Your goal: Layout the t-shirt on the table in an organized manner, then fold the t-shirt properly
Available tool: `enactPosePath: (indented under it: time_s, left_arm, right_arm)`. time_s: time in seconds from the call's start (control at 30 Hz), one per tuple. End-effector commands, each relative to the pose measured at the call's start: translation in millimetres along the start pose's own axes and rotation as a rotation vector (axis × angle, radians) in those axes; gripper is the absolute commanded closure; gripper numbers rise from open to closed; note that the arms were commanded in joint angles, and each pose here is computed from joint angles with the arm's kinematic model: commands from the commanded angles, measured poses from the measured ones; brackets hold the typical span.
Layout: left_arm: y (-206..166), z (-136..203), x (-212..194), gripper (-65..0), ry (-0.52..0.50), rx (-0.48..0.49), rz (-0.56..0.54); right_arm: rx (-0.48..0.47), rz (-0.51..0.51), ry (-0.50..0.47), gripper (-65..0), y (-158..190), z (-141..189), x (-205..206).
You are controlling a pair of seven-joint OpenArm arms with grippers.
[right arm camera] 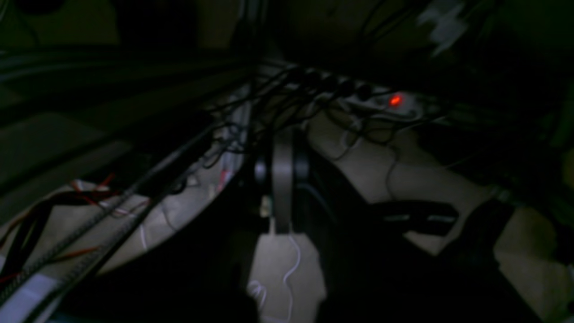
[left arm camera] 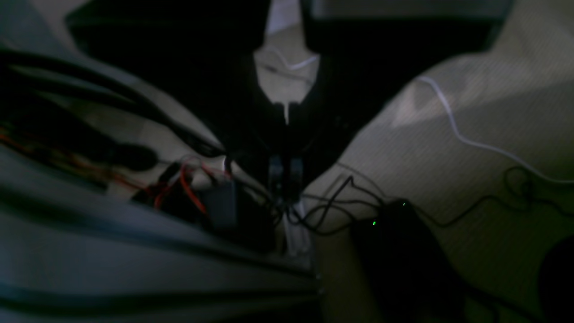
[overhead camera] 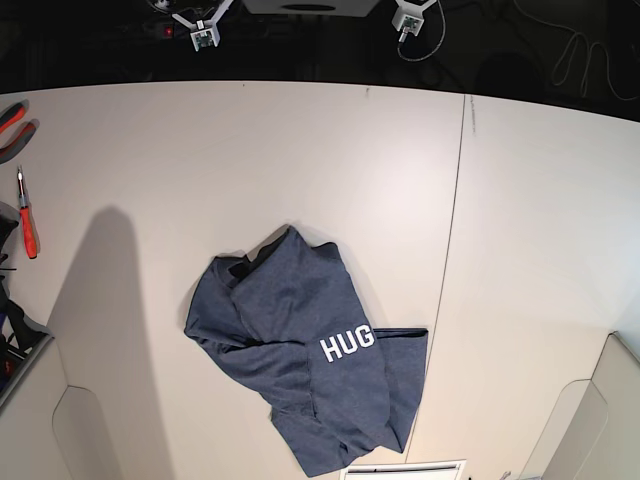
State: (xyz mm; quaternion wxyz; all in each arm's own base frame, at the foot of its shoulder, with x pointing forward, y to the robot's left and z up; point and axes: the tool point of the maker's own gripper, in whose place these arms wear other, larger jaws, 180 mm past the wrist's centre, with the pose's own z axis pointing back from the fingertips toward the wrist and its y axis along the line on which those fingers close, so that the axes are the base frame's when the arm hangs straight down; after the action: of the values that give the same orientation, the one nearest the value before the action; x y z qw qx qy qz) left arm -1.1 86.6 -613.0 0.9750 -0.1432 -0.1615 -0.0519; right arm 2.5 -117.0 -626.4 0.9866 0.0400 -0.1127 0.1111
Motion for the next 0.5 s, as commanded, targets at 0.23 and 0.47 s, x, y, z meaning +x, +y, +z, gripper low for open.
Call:
enactPosePath:
  time_s: [0.23,0.47]
  left_arm:
    - [-5.9,59.5,8.5,0.0,-0.111,-0.112,-0.071]
    - [-21.4,110.7,14.3,0.0,-0.142,-0.162,-0.159]
  right_arm:
    - [0.021,0.043,-0.13,0.0,0.7,45.3,7.4]
    - [0.026,0.094,-0.267,0.0,10.1,93.5,34.6]
